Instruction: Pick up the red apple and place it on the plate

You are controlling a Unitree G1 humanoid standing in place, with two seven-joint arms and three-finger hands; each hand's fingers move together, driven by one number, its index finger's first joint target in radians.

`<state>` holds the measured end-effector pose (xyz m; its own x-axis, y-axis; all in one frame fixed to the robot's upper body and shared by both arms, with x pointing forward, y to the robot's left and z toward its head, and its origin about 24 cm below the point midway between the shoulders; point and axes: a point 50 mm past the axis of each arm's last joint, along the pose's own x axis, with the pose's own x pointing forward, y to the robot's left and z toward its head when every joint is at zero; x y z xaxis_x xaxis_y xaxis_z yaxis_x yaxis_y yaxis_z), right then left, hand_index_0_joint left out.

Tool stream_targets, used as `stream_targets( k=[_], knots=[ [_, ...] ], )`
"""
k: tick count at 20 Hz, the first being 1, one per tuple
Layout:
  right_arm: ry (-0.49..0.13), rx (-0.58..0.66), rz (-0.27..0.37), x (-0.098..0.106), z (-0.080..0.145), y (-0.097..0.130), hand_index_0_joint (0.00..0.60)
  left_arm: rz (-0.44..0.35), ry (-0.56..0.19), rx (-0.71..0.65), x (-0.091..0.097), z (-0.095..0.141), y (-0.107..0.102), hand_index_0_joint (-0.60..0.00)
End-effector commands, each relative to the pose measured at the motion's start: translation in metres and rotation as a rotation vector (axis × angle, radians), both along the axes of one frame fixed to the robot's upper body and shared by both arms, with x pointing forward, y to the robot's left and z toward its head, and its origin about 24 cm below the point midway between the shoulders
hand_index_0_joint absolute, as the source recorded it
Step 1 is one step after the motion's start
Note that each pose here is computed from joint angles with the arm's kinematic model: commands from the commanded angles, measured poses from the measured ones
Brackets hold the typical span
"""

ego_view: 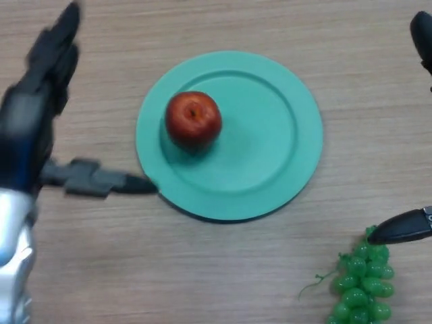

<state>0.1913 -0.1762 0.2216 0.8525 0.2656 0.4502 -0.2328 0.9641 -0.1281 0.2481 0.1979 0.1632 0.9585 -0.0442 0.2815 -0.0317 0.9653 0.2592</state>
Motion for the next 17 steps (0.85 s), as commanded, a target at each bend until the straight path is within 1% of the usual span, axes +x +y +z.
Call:
stream_targets(
  k=[1, 2, 4, 6, 9, 13, 15, 17],
  knots=[
    [-0.184, -0.013, 0.021, -0.014, 0.021, -0.001, 0.000, -0.013, -0.202, 0.024, -0.016, 0.017, 0.019, 0.000],
    [-0.184, -0.011, 0.019, -0.012, 0.020, 0.000, 0.000, -0.006, -0.204, 0.076, -0.018, 0.008, 0.021, 0.000],
    [-0.178, -0.009, 0.016, -0.011, 0.014, 0.000, 0.000, 0.047, -0.196, 0.127, -0.018, -0.004, 0.026, 0.000],
    [-0.172, -0.011, 0.016, -0.011, 0.010, 0.001, 0.000, 0.058, -0.202, 0.162, -0.019, -0.004, 0.023, 0.000],
    [-0.161, -0.011, 0.017, -0.012, 0.007, 0.001, 0.000, 0.053, -0.205, 0.200, -0.024, 0.001, 0.015, 0.000],
    [-0.149, -0.004, 0.013, -0.011, 0.005, -0.001, 0.000, 0.032, -0.183, 0.215, -0.030, 0.002, 0.011, 0.000],
    [-0.153, -0.009, 0.009, -0.010, 0.004, 0.002, 0.000, 0.001, -0.188, 0.171, -0.034, 0.005, 0.010, 0.000],
    [-0.134, -0.016, 0.015, -0.009, 0.003, 0.002, 0.000, -0.011, -0.194, 0.147, -0.037, 0.008, 0.009, 0.000]
  ],
)
